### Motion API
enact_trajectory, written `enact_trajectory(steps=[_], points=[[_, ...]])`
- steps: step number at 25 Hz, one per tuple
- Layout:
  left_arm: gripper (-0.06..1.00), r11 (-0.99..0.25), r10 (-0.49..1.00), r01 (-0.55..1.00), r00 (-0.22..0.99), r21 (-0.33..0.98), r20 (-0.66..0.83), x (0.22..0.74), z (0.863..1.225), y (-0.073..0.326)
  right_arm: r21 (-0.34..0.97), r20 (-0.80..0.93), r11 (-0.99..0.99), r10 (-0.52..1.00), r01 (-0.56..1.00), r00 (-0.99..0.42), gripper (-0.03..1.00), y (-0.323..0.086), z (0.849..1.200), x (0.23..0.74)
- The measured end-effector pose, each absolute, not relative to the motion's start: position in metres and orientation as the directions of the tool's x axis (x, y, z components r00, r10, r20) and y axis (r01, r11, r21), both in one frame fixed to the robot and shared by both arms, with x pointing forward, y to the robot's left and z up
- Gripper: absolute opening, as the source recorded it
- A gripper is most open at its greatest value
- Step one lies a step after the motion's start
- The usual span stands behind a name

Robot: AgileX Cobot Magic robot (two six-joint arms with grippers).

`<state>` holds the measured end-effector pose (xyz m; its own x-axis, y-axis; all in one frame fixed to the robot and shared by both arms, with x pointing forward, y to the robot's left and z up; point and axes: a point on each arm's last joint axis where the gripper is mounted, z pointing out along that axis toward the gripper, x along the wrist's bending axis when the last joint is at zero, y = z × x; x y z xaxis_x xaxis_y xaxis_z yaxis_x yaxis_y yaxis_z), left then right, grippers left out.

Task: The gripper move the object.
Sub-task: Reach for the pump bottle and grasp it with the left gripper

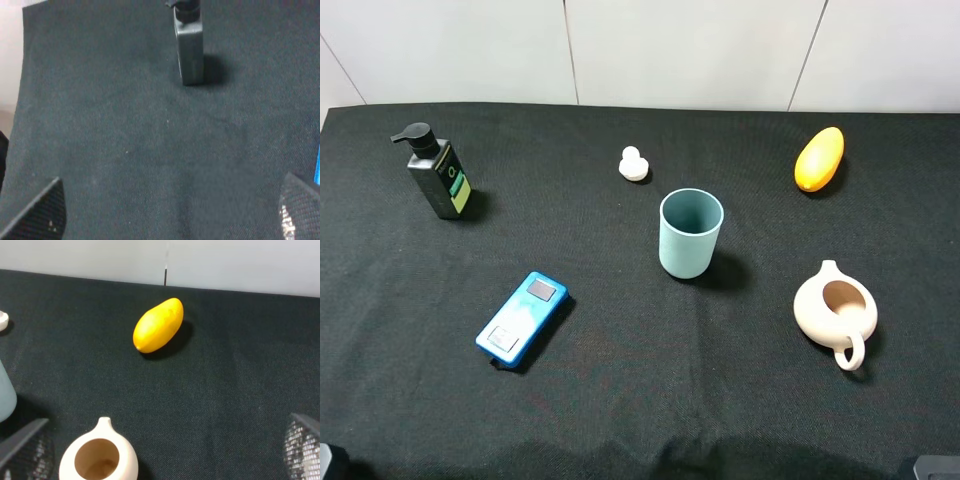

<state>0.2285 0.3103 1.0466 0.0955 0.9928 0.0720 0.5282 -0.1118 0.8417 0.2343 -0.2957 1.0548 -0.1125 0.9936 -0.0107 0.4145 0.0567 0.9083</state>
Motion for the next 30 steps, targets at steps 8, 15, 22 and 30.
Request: enact_trajectory(steps=[8, 15, 22, 30], points=[[0.90, -0.125, 0.991, 0.581, 0.105, 0.805, 0.078, 0.257, 1.069, 0.306, 0.908, -0.011, 0.057, 0.994, 0.415, -0.113, 0.69, -0.296, 1.055, 0.234], [0.90, -0.126, 0.990, 0.650, 0.127, 0.749, 0.057, 0.299, 1.087, 0.297, 0.908, -0.011, 0.057, 0.994, 0.415, -0.113, 0.69, -0.296, 1.055, 0.234], [0.90, -0.114, 0.990, 0.726, 0.137, 0.678, 0.019, 0.346, 1.103, 0.288, 0.908, -0.011, 0.057, 0.994, 0.415, -0.113, 0.69, -0.296, 1.055, 0.234], [0.90, -0.111, 0.990, 0.804, 0.139, 0.585, -0.004, 0.397, 1.103, 0.278, 0.908, -0.011, 0.057, 0.994, 0.415, -0.113, 0.69, -0.296, 1.055, 0.234]])
